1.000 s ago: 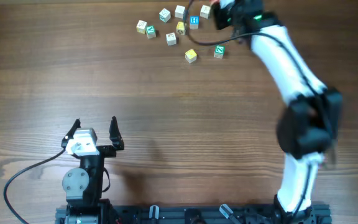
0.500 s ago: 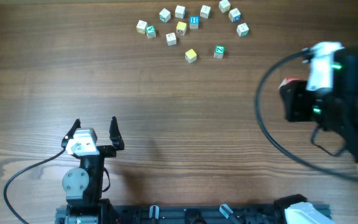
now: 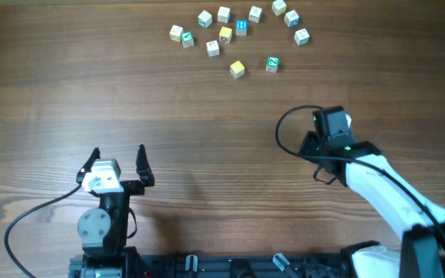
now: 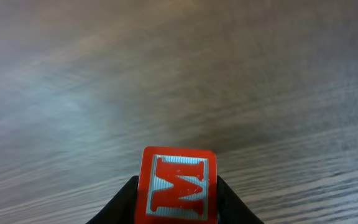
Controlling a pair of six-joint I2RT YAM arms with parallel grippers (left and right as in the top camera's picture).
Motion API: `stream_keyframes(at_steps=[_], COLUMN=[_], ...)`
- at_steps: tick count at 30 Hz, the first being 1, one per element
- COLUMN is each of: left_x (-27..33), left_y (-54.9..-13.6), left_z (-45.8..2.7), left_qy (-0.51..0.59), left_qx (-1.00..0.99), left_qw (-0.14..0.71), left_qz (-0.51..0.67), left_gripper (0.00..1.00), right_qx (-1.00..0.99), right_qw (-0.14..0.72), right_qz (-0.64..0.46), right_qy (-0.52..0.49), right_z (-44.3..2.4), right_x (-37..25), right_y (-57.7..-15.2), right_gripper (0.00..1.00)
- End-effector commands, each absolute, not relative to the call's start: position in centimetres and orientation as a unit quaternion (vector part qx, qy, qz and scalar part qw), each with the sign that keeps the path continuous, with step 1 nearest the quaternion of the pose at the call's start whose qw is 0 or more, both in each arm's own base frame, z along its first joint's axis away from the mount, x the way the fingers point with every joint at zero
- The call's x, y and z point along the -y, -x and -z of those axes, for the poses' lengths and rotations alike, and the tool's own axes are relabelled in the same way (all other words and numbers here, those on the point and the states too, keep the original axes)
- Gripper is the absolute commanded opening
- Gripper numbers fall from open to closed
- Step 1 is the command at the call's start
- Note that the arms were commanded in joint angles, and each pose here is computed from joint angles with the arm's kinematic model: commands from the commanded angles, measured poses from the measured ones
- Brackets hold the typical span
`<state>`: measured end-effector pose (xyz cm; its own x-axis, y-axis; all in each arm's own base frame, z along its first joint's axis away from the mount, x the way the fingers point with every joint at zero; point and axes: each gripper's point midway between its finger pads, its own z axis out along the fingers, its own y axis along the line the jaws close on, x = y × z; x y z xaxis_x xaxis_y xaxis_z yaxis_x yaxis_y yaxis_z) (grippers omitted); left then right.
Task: Form a tower
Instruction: 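Carry the red M block right and lower it onto the table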
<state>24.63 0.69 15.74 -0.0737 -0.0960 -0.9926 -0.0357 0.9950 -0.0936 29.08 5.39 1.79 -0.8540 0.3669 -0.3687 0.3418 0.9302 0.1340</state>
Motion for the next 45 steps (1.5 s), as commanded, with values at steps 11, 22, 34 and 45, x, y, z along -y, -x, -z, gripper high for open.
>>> stream_keyframes(at_steps=[11, 22, 34, 45], left_x=[-0.5, -0.5, -0.5, -0.5], left_y=[-24.6, -24.6, -24.6, -24.6], left_z=[-15.6, -15.6, -15.6, -15.6], left_qy=[0.034, 0.034, 0.034, 0.034], left_qx=[-0.733, -0.733, -0.733, -0.733], left_qw=[0.679, 0.679, 0.679, 0.679], left_qz=[0.02, 0.02, 0.02, 0.02], left_gripper=[1.0, 1.0, 1.0, 1.0], right_qx=[-0.966, -0.974, -0.971, -0.966], right_qw=[0.231, 0.221, 0.233, 0.238], right_qz=[0.029, 0.031, 0.022, 0.036], right_qy=[-0.117, -0.032, -0.055, -0.091], right_z=[-1.3, -1.1, -1.9, -2.0], right_x=[2.8, 2.2, 2.1, 2.9], right_y=[-31.7, -31.4, -32.3, -32.3], right_gripper=[0.5, 0.29, 0.73, 0.46])
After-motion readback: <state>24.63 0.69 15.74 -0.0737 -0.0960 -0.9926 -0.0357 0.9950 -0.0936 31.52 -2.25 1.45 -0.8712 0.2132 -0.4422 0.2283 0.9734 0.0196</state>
